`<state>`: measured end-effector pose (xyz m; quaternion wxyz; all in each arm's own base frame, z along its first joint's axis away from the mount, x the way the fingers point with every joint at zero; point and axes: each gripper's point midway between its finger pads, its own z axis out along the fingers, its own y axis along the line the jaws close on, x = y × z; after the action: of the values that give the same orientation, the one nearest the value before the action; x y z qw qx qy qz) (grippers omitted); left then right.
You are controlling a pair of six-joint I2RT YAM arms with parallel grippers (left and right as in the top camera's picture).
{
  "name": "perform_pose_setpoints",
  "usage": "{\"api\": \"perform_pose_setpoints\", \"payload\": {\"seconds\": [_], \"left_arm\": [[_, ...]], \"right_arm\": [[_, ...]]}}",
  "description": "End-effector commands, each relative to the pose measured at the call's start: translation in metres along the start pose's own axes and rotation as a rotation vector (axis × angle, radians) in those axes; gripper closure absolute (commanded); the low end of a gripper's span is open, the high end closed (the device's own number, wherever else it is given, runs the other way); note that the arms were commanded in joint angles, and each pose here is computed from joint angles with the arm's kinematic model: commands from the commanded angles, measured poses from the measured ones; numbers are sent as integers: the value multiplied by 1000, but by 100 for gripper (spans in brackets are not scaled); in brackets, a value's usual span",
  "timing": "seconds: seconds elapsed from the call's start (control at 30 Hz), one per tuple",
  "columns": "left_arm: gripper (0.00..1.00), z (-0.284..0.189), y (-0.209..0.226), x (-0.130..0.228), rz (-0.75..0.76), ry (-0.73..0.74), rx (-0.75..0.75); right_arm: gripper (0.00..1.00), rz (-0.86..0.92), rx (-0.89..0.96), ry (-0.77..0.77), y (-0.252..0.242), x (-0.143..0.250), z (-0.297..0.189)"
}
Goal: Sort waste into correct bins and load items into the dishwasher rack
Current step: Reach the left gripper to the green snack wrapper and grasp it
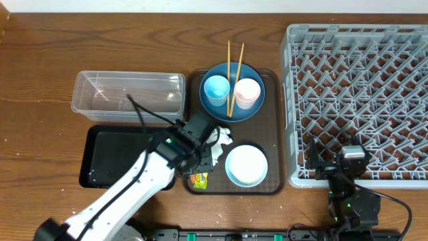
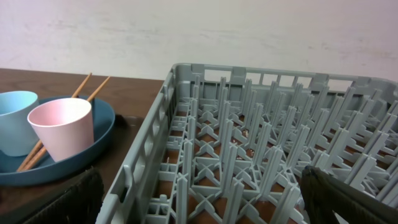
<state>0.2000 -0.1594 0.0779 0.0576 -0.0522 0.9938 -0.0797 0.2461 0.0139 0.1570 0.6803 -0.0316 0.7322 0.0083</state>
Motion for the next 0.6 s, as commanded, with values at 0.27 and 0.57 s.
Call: {"api": "perform_pose_setpoints", "payload": {"seconds": [0.27, 0.57], "left_arm": [[46, 46, 11, 4, -14, 97, -117], [69, 54, 7, 0, -14, 89, -110]], "right_arm": [[1, 0, 13, 0, -3, 0, 0], [1, 0, 13, 0, -3, 0, 0]]}}
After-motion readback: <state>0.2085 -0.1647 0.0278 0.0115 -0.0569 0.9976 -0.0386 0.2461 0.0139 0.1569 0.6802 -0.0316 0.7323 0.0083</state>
